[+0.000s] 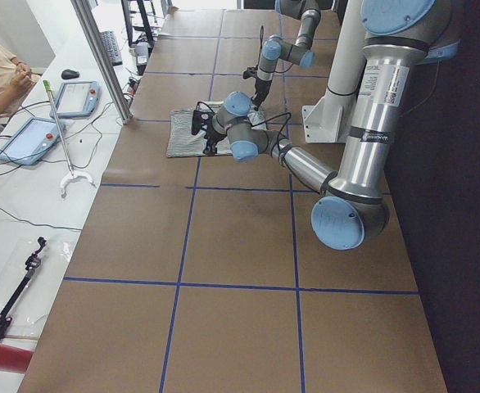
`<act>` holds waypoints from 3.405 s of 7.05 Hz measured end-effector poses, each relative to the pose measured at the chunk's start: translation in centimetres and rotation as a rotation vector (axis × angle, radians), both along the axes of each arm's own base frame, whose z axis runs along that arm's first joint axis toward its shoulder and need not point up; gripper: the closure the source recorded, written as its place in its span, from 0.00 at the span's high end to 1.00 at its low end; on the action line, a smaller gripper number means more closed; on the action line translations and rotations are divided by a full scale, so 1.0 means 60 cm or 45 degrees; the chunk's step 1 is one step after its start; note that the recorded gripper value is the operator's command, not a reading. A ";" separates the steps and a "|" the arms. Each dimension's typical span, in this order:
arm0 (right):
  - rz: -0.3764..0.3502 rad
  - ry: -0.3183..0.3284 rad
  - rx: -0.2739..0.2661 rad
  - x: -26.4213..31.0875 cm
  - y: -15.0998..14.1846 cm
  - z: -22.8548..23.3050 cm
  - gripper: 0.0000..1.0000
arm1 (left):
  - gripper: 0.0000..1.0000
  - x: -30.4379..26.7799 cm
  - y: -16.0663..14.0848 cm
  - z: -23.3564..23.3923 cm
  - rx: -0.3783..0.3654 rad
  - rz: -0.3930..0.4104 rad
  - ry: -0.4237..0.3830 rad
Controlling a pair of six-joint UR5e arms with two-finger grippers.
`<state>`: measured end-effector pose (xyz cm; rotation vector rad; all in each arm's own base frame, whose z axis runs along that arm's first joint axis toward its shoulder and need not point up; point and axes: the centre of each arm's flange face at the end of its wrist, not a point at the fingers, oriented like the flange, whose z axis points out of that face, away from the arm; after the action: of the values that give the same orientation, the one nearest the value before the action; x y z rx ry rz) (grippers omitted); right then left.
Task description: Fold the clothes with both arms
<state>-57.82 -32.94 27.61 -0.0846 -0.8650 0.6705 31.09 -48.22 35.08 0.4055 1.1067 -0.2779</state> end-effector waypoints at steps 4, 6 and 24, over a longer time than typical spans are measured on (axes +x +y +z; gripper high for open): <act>-0.010 0.013 -0.004 0.034 0.028 -0.039 0.00 | 0.69 0.001 0.023 -0.043 -0.079 -0.005 0.112; -0.036 0.022 -0.006 0.050 0.063 -0.067 0.00 | 0.71 0.055 0.081 -0.075 -0.200 0.051 0.220; -0.046 0.032 0.003 0.069 0.087 -0.066 0.00 | 0.24 0.341 0.400 -0.031 -0.554 0.166 0.044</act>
<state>-53.70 -27.72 23.64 -0.0895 -0.8385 0.6351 51.55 -24.19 33.25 -0.0581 1.0670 -0.4003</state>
